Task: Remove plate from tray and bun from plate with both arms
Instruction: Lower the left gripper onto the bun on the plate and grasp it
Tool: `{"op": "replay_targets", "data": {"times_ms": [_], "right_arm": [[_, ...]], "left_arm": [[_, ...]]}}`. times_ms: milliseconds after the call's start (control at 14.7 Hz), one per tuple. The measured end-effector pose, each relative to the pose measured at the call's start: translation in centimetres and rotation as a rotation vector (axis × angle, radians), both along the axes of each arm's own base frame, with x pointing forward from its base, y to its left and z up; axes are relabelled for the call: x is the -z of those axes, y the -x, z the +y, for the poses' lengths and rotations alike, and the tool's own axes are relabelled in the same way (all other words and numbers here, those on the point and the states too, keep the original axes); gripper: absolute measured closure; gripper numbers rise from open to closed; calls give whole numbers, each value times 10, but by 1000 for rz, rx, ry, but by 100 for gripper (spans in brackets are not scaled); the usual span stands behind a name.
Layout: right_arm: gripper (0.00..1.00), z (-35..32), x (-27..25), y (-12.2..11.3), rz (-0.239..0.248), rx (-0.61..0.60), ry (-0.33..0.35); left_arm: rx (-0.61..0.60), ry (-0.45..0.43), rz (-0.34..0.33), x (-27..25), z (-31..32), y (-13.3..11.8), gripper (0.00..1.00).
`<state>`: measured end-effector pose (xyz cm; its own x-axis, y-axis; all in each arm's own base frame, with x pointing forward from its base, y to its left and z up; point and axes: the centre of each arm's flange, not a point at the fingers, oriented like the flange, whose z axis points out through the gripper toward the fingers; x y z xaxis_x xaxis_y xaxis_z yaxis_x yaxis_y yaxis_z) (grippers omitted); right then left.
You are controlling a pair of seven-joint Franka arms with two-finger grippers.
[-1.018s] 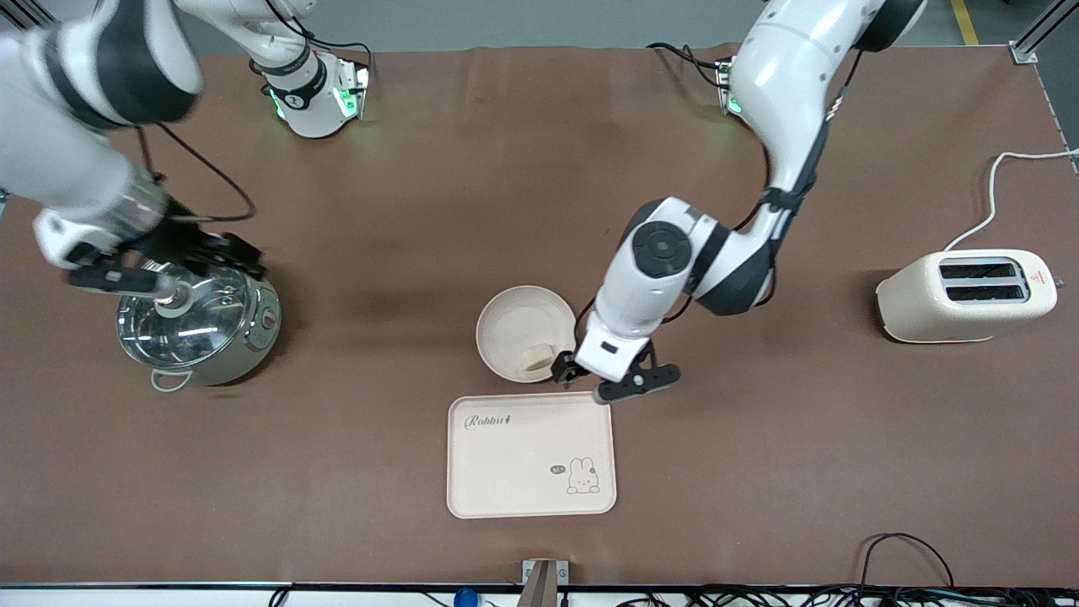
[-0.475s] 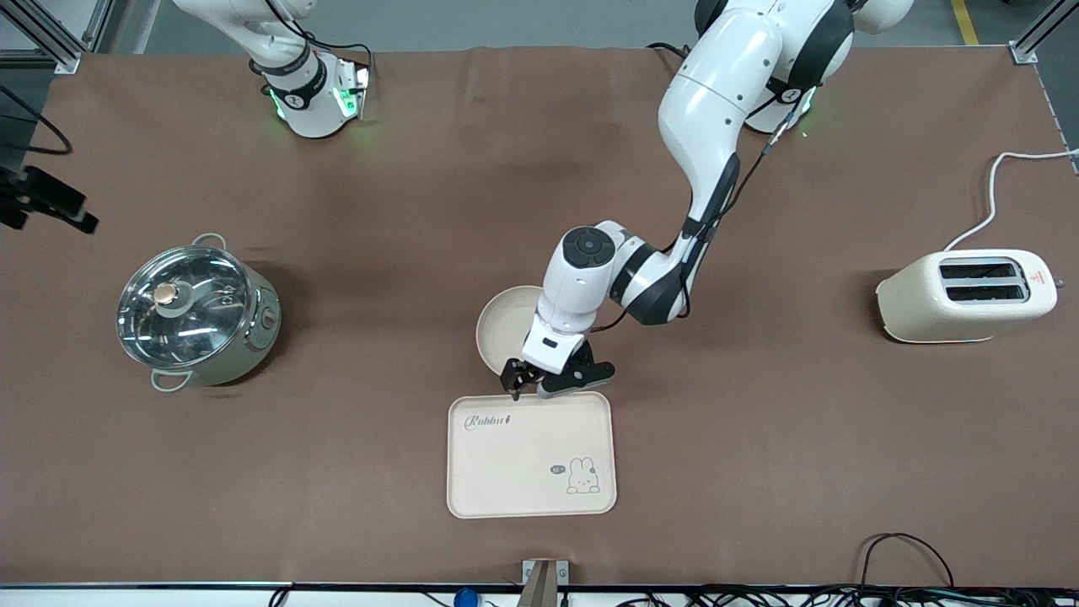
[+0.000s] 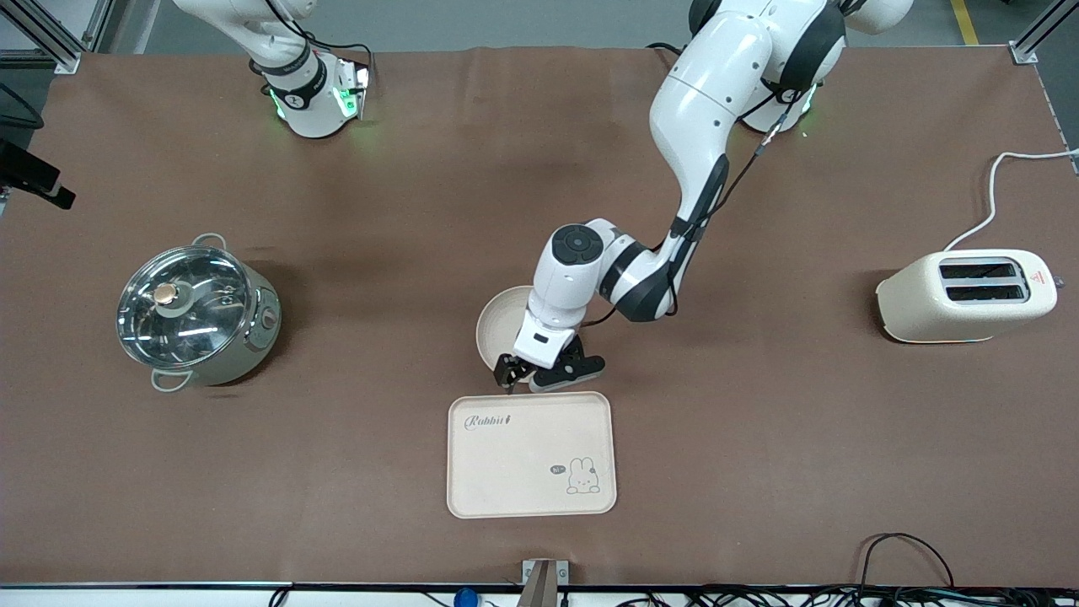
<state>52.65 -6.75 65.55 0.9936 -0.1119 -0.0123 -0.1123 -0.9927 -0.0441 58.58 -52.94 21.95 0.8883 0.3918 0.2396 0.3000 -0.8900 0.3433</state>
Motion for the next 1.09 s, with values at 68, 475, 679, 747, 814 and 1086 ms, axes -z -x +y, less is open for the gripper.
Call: {"op": "replay_targets", "data": {"times_ms": [68, 475, 679, 747, 814, 1086], "right_arm": [[0, 6, 1, -1, 3, -11, 3], [0, 13, 2, -2, 8, -30, 35], [0, 13, 2, -2, 9, -30, 35], [0, 14, 2, -2, 12, -32, 35], [0, 16, 2, -1, 20, -37, 34], [0, 26, 3, 1, 42, -54, 36]], "left_arm": [[3, -8, 10, 3, -4, 5, 10], [0, -110, 104, 20, 1, 14, 17], [2, -123, 116, 21, 0, 16, 24], [3, -125, 118, 21, -1, 17, 24], [4, -126, 119, 22, -2, 18, 28], [3, -137, 136, 24, -2, 21, 55]]}}
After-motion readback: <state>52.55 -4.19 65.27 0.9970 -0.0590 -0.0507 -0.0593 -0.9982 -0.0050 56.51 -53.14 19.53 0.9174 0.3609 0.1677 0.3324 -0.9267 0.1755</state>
